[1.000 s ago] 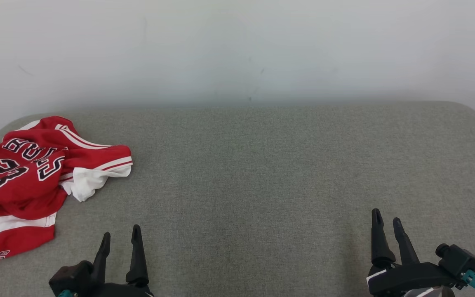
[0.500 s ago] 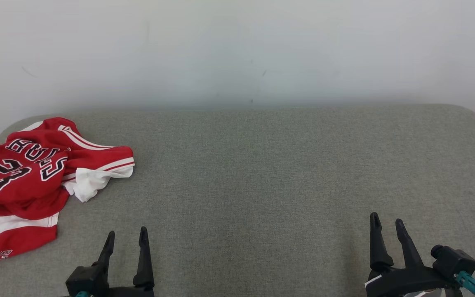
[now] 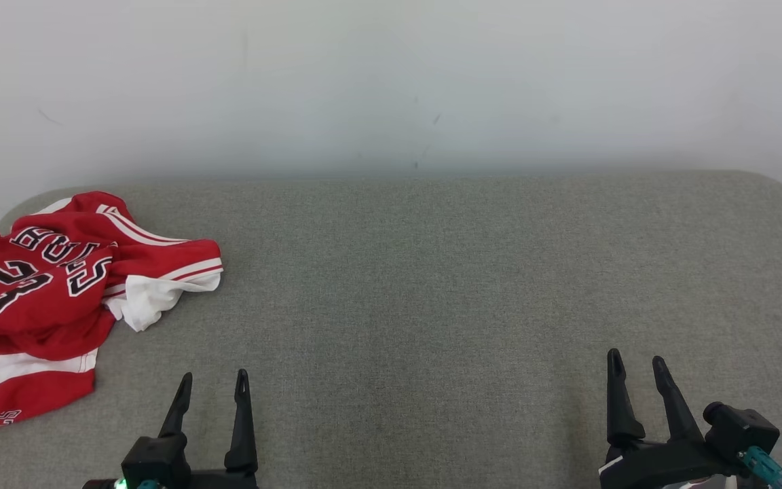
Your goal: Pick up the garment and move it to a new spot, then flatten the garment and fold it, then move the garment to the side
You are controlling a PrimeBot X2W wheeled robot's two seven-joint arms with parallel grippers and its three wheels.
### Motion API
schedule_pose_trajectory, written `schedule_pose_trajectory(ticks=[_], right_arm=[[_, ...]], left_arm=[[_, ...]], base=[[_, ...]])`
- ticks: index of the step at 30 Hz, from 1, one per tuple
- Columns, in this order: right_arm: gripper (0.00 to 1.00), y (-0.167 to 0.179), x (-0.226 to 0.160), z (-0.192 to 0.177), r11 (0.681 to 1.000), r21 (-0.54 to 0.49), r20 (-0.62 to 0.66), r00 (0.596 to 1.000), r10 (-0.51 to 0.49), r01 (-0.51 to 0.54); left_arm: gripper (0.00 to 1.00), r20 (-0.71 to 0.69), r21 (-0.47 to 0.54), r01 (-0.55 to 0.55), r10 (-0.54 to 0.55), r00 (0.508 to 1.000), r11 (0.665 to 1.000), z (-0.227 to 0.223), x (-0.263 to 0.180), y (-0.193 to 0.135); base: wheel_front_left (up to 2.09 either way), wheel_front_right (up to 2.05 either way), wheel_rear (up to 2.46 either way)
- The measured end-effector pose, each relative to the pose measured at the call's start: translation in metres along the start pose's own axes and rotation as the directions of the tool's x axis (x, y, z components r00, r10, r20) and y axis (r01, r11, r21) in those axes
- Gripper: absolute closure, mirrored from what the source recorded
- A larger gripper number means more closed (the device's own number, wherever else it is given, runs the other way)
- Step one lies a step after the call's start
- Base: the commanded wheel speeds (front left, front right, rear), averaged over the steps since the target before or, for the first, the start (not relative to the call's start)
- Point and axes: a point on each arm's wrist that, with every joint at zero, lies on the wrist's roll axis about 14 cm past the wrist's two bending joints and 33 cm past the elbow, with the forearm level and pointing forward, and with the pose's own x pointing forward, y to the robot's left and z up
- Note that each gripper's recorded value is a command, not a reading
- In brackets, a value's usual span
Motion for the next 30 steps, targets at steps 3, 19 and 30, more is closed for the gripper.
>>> schedule_pose_trajectory(ticks=[3, 19, 30], right_arm=[[0.00, 0.000, 0.000, 0.000, 1.000, -0.022, 0.000, 1.000, 0.004, -0.004], [0.00, 0.000, -0.003, -0.005, 0.995, -0.100, -0.011, 1.000, 0.013, -0.014], [0.00, -0.003, -0.002, -0.007, 0.995, -0.101, -0.016, 1.000, 0.004, -0.005]], left_arm=[[0.00, -0.001, 0.010, 0.010, -0.010, 1.000, 1.000, -0.001, 0.000, -0.002], [0.00, -0.018, 0.022, 0.003, -0.003, 1.000, 1.000, -0.010, -0.003, 0.000], [0.00, -0.032, 0.010, 0.007, -0.006, 0.999, 1.000, -0.015, -0.002, -0.004]], base=[[0.00, 0.00, 0.00], [0.00, 0.00, 0.00], [0.00, 0.00, 0.00]])
